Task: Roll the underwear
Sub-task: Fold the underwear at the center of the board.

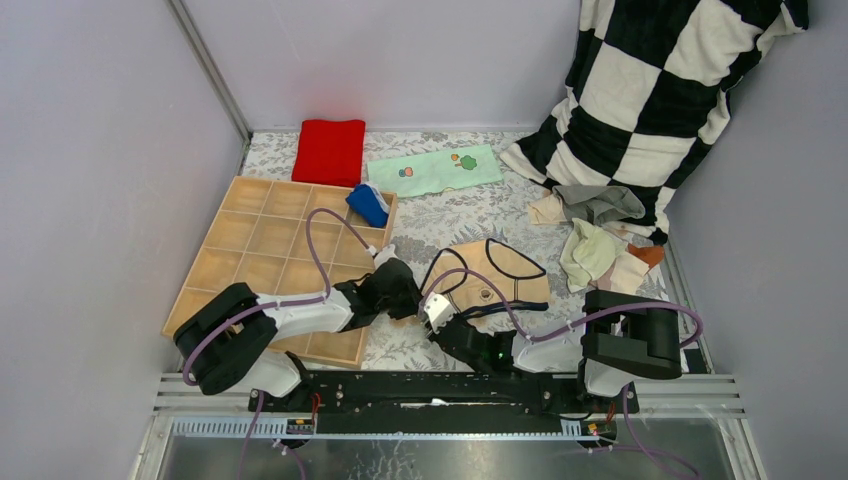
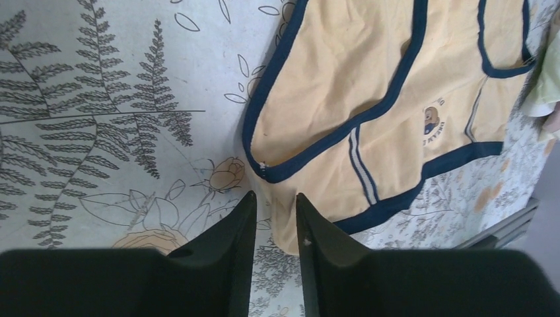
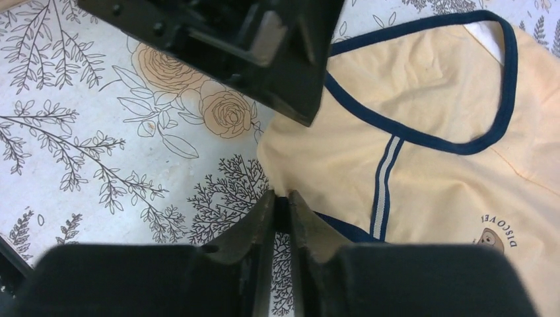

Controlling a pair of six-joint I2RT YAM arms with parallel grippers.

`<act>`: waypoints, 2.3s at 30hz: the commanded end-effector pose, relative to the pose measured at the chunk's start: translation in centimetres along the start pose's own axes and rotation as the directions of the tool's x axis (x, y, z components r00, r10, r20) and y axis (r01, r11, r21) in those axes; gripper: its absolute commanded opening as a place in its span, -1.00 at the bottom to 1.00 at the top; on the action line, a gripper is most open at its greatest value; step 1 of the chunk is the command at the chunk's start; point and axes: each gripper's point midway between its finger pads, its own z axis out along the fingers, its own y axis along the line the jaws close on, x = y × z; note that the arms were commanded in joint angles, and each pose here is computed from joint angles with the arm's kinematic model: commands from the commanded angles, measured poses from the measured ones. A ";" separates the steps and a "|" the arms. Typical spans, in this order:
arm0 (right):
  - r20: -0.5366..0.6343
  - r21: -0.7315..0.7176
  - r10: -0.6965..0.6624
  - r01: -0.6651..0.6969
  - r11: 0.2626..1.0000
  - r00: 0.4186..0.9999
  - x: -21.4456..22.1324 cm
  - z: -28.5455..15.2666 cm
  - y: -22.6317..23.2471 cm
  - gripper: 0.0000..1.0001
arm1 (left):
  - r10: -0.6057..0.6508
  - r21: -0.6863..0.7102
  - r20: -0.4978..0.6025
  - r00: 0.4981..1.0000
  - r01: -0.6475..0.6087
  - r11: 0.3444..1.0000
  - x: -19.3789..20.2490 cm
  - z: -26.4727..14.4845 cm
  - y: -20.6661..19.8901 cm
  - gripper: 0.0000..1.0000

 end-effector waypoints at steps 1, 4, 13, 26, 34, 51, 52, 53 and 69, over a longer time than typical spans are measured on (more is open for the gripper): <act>0.023 0.060 0.046 -0.048 0.997 0.999 -0.9 0.0 -0.7 -0.73 | 0.006 -0.037 -0.006 1.000 -0.006 0.999 0.3 0.1 1.2 -0.40; 0.018 0.053 0.056 -0.057 0.997 0.998 -1.1 -0.1 -0.5 -0.92 | 0.008 -0.040 0.000 1.000 -0.007 0.999 0.1 0.0 1.0 -0.50; 0.040 0.003 0.120 -0.120 0.993 0.992 -2.3 -0.4 0.4 -1.00 | 0.014 -0.045 0.013 1.000 -0.013 0.999 -0.5 0.2 0.4 -0.86; 0.049 -0.200 0.230 -0.216 0.956 0.972 -6.8 -1.4 4.5 -1.00 | 0.065 -0.118 0.134 0.989 -0.050 0.992 -4.1 -3.4 -0.4 -1.00; 0.080 -0.216 0.326 -0.303 0.928 0.942 -8.6 -1.9 5.1 -1.00 | 0.116 -0.143 0.161 0.980 -0.093 0.985 -4.7 -6.3 0.3 -1.00; 0.178 0.020 0.720 -0.734 0.679 0.671 -6.2 -7.6 -3.2 -1.00 | 0.304 -0.035 0.128 0.944 -0.302 0.953 -3.2 -5.0 -9.9 -1.00; 0.181 0.032 0.736 -0.752 0.658 0.652 -5.7 -8.0 -3.7 -1.00 | 0.314 -0.031 0.120 0.942 -0.313 0.949 -3.0 -4.6 -10.5 -1.00; 0.182 0.043 0.751 -0.768 0.639 0.635 -5.1 -8.3 -4.1 -1.00 | 0.327 -0.029 0.113 0.938 -0.326 0.945 -2.7 -4.1 -11.0 -1.00; 0.267 0.249 0.814 -0.853 0.459 0.516 1.4 -12.7 -10.5 -1.00 | 0.417 0.048 0.038 0.908 -0.418 0.907 0.4 2.5 -17.3 -1.00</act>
